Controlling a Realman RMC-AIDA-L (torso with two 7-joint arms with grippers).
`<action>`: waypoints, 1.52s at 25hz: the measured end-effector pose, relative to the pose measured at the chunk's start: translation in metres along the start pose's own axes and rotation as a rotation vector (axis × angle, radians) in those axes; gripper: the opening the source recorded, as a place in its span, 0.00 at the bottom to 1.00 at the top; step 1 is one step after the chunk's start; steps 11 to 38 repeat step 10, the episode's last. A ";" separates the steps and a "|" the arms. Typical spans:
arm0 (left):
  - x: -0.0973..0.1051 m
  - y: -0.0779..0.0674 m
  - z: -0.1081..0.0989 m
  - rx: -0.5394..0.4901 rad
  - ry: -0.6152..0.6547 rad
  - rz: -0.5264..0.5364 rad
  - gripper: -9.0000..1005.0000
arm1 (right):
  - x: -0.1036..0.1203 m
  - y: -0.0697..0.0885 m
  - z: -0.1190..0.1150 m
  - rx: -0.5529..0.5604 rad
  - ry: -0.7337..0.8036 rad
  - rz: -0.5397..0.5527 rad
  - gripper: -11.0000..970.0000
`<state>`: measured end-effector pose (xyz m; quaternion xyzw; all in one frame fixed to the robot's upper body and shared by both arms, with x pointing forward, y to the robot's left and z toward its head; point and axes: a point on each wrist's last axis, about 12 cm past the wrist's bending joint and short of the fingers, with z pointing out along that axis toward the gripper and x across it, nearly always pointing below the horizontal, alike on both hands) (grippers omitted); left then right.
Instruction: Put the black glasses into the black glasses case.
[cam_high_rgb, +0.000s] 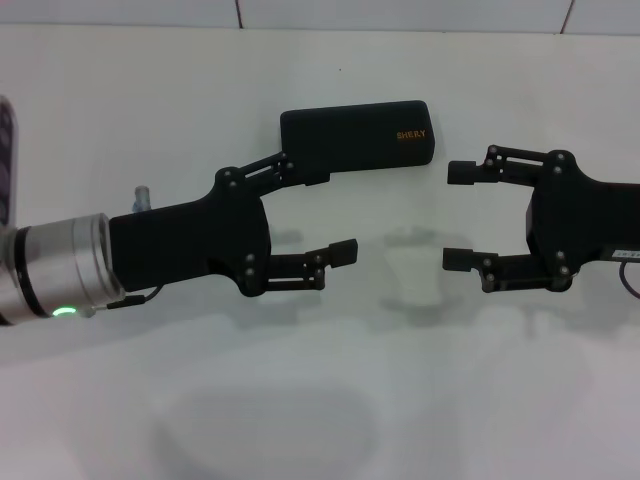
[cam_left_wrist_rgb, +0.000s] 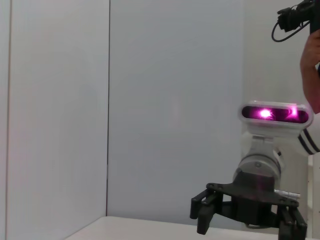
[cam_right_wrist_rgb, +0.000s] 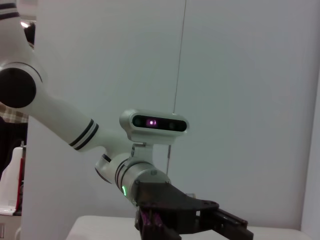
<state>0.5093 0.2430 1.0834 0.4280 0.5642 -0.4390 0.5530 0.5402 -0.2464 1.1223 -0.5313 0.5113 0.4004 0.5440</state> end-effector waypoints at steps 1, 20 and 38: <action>0.000 0.001 0.001 -0.003 0.002 -0.001 0.88 | 0.000 0.000 0.000 0.001 0.000 0.001 0.82; 0.002 0.001 0.004 -0.010 0.004 -0.015 0.88 | 0.002 0.001 0.001 -0.003 0.002 0.002 0.82; 0.002 0.001 0.004 -0.010 0.004 -0.015 0.88 | 0.002 0.001 0.001 -0.003 0.002 0.002 0.82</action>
